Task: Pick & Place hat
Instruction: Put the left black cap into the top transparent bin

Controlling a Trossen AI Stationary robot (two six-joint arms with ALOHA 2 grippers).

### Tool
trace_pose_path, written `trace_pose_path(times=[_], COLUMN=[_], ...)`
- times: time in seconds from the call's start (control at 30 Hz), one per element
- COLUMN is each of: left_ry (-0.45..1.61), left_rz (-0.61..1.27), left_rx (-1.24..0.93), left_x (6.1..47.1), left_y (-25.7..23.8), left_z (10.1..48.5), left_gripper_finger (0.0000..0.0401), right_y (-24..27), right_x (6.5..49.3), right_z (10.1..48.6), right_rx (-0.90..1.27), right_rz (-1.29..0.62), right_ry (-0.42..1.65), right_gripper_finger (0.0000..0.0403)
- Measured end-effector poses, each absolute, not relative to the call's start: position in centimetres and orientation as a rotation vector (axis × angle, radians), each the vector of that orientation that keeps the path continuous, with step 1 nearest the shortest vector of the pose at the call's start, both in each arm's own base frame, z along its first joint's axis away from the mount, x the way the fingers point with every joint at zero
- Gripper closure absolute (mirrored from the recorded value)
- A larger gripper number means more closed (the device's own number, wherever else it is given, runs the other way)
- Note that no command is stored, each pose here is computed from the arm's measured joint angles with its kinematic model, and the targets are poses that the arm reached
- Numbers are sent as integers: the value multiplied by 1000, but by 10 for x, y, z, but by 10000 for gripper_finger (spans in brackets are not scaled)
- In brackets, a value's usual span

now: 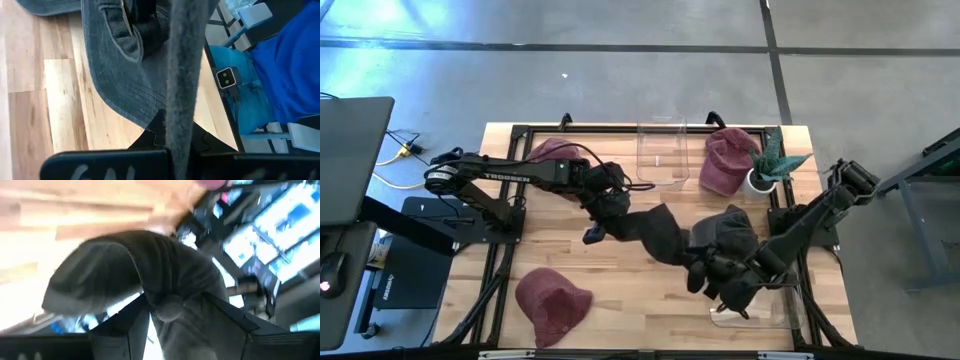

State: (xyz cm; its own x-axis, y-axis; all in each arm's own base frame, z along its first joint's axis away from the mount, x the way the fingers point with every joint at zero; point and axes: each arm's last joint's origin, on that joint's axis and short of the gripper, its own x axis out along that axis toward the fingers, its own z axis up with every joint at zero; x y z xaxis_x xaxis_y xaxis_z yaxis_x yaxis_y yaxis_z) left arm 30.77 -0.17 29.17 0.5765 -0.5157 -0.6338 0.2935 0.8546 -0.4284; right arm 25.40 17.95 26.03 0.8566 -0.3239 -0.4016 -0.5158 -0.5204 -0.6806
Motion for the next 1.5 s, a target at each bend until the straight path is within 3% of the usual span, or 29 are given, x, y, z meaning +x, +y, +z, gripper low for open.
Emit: trace_pose_path(times=[0.17,0.37,0.63,0.83,1.13,1.5], left_ry=[830,822,841,1004,1216,1217], left_rz=[-479,-414,-387,-177,-39,-50], left_rx=[-290,-256,-221,-149,-89,-66], left_x=[308,309,308,298,280,248], left_y=[-2,0,1,7,10,9], left_z=[292,292,290,280,271,282], left_gripper_finger=[401,388,300,246,239,239], right_y=[168,160,158,161,155,87], right_x=[268,275,273,269,275,296], right_z=[266,269,270,272,280,359], right_rx=[-2078,-2025,-1720,-1564,-1425,-1028], right_rz=[192,158,-95,-242,-278,-486], right_ry=[602,598,659,654,629,754], right_gripper_finger=[269,378,373,381,381,381])
